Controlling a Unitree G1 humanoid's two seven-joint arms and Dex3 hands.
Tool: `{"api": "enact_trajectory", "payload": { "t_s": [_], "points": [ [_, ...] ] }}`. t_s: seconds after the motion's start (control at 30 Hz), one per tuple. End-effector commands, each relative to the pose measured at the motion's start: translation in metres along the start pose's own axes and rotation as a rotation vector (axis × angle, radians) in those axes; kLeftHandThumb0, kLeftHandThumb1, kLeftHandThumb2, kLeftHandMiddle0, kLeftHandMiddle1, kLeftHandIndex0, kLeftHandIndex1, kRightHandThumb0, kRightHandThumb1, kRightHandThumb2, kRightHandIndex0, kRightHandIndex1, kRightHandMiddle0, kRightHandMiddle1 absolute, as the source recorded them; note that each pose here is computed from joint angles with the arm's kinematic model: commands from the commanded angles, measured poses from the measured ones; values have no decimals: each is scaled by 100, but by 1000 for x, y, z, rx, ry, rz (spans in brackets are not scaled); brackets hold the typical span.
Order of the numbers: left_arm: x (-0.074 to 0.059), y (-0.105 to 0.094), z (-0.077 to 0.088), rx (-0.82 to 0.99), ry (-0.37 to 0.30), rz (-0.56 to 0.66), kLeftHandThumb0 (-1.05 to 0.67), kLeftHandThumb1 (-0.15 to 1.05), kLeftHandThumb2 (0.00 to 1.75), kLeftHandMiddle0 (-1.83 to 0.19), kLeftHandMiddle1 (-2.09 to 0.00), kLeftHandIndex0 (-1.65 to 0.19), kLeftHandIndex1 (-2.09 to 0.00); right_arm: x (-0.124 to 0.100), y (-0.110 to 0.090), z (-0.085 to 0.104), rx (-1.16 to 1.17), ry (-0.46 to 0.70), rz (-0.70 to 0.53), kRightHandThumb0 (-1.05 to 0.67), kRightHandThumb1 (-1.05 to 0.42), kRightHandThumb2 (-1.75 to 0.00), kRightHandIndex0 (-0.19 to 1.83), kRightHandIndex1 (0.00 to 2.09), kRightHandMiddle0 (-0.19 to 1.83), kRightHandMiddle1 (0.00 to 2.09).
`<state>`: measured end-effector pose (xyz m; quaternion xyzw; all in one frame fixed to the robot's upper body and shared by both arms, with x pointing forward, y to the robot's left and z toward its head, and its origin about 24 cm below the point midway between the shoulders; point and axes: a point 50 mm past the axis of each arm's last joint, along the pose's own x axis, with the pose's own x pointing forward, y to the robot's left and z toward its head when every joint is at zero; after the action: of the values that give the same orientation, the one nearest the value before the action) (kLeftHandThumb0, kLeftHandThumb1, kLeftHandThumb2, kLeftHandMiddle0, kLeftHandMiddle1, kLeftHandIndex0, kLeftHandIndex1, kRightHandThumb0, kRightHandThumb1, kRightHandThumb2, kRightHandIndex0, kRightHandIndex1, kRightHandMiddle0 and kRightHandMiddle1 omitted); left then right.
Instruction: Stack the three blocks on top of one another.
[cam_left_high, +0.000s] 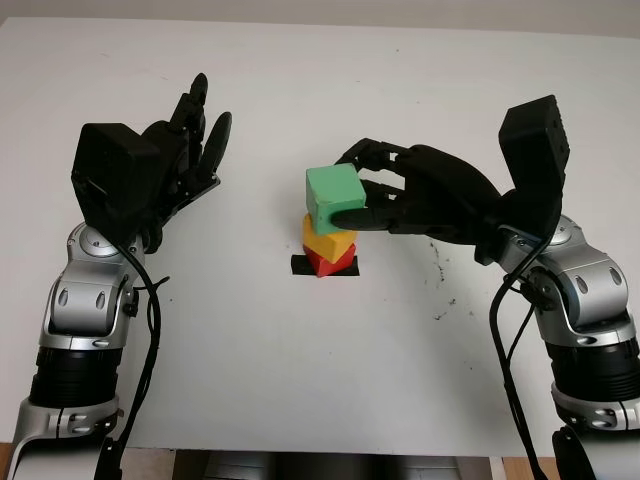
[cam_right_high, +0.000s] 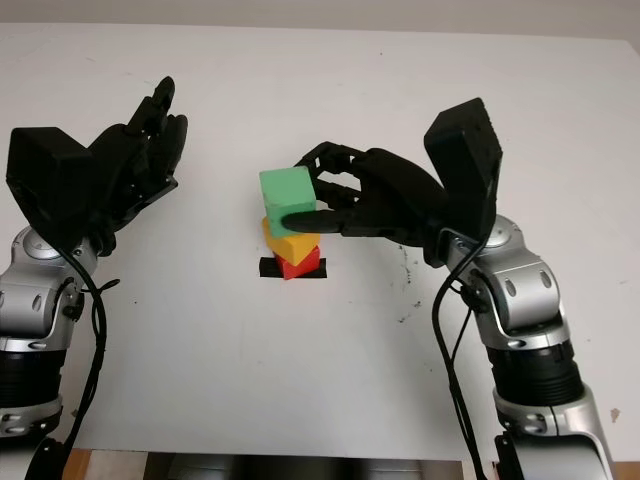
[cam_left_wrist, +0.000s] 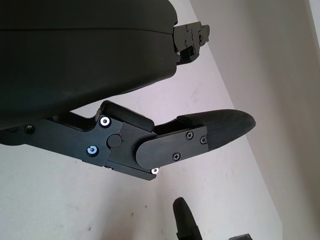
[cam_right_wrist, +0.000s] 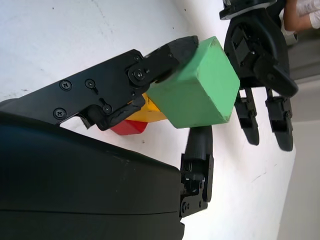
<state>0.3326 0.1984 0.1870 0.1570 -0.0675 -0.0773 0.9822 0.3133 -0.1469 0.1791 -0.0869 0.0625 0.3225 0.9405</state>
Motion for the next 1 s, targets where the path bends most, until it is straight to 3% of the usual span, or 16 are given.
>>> {"api": "enact_trajectory", "payload": {
  "t_s": [0.0,0.13,0.2,0.4,0.6,0.63,0.77,0.87,0.97],
  "points": [
    [-2,4,3,18,-10,7,-79,105,67,19,0,19,0,-8,1,5,-20,-23,11,-72,-85,-5,-7,4,-15,65],
    [-2,4,2,11,-15,9,-78,105,67,19,-1,19,0,-17,2,8,-47,-48,35,-82,-85,-5,-18,1,-19,16],
    [-2,4,2,10,-17,9,-79,105,67,19,-2,19,0,-21,2,10,-73,-72,71,-87,-87,-6,-19,0,-19,3],
    [-1,5,1,4,-18,5,-78,105,65,19,-3,19,0,-36,2,20,-173,-141,199,-102,-92,-7,-19,0,-19,0],
    [0,5,1,3,-23,4,-78,105,63,19,-4,19,-1,-48,-1,35,-177,-220,193,-105,-96,-8,-19,0,-19,0],
    [0,5,0,0,-23,4,-78,105,64,19,-4,19,-1,-49,-2,36,-151,-258,160,-105,-100,-10,-19,0,-19,0],
    [1,5,0,0,-26,5,-77,105,64,19,-2,19,0,-48,-12,43,-62,-385,-98,-95,-105,-69,-19,0,-19,0],
    [2,6,-1,-1,-26,6,-77,105,65,19,-1,19,0,-43,-25,44,-3,-419,-288,-88,-105,-79,-19,0,-19,0],
    [5,7,-4,-3,-26,14,-78,105,66,19,0,19,0,-35,-37,37,54,-395,-417,-84,-105,-75,-19,0,-19,0]
  ]
}}
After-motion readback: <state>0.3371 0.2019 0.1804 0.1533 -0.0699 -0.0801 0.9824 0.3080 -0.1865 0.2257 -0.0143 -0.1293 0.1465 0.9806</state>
